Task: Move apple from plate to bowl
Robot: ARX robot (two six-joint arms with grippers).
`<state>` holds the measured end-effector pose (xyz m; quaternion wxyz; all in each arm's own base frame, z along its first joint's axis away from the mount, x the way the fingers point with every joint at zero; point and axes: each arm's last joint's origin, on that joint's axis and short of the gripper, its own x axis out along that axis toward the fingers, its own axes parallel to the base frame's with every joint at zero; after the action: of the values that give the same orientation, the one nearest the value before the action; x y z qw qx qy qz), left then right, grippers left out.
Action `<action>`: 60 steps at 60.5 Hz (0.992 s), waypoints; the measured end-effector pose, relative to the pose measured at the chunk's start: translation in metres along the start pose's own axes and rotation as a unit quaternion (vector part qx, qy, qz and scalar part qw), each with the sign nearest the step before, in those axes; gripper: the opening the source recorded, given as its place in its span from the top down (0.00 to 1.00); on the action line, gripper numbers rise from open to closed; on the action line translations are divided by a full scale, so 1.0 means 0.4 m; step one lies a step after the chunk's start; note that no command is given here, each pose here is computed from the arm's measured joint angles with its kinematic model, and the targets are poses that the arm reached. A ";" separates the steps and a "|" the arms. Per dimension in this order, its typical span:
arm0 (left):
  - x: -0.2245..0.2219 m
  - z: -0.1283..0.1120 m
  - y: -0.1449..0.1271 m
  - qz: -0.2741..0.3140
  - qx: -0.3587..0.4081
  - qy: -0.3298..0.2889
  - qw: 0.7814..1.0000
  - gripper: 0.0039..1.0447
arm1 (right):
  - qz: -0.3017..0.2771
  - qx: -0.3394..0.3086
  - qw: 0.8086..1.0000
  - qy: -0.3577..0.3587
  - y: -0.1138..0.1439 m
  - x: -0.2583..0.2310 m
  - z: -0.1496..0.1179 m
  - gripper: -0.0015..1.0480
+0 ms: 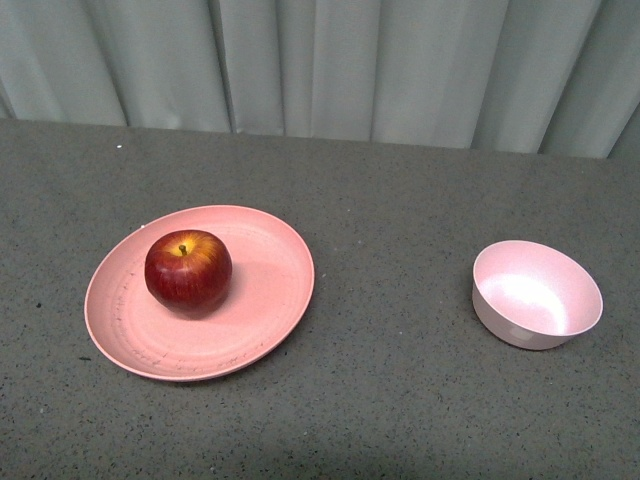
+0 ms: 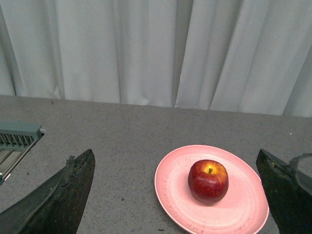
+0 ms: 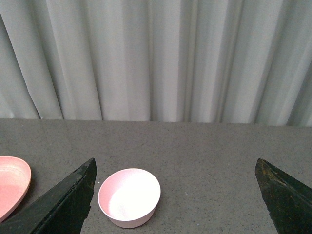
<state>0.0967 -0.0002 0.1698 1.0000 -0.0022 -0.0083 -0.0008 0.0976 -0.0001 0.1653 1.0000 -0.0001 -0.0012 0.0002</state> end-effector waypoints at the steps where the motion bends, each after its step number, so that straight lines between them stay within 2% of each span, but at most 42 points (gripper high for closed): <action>1: 0.000 0.000 0.000 0.000 0.000 0.000 1.000 0.06 | 0.000 0.000 1.000 0.000 0.000 0.000 0.000 0.09; 14: 0.000 0.000 0.000 0.000 0.000 0.000 1.000 0.06 | 0.000 0.000 1.000 0.000 0.000 0.000 0.000 0.09; 20: 0.000 0.000 0.000 0.000 0.000 0.000 1.000 0.06 | -0.044 -0.032 0.998 0.038 0.002 0.008 -0.011 0.09; 28: 0.000 0.000 0.000 0.000 0.000 0.000 1.000 0.06 | -0.011 -0.051 0.995 0.080 0.014 0.039 -0.018 0.09; 40: 0.000 0.000 0.000 0.000 0.000 0.000 1.000 0.06 | 0.053 -0.064 0.989 0.126 0.032 0.143 0.008 0.09; 51: 0.000 0.000 0.000 0.000 0.000 0.000 1.000 0.06 | 0.109 -0.065 0.959 0.252 0.052 0.279 -0.030 0.09; 60: 0.000 0.000 0.000 0.000 0.000 0.000 1.000 0.06 | 0.127 -0.078 0.937 0.317 0.067 0.367 -0.062 0.09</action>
<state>0.0967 -0.0002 0.1698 1.0000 -0.0020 -0.0085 -0.0008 0.2443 0.0269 0.1407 0.9372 -0.0782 0.3154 0.1269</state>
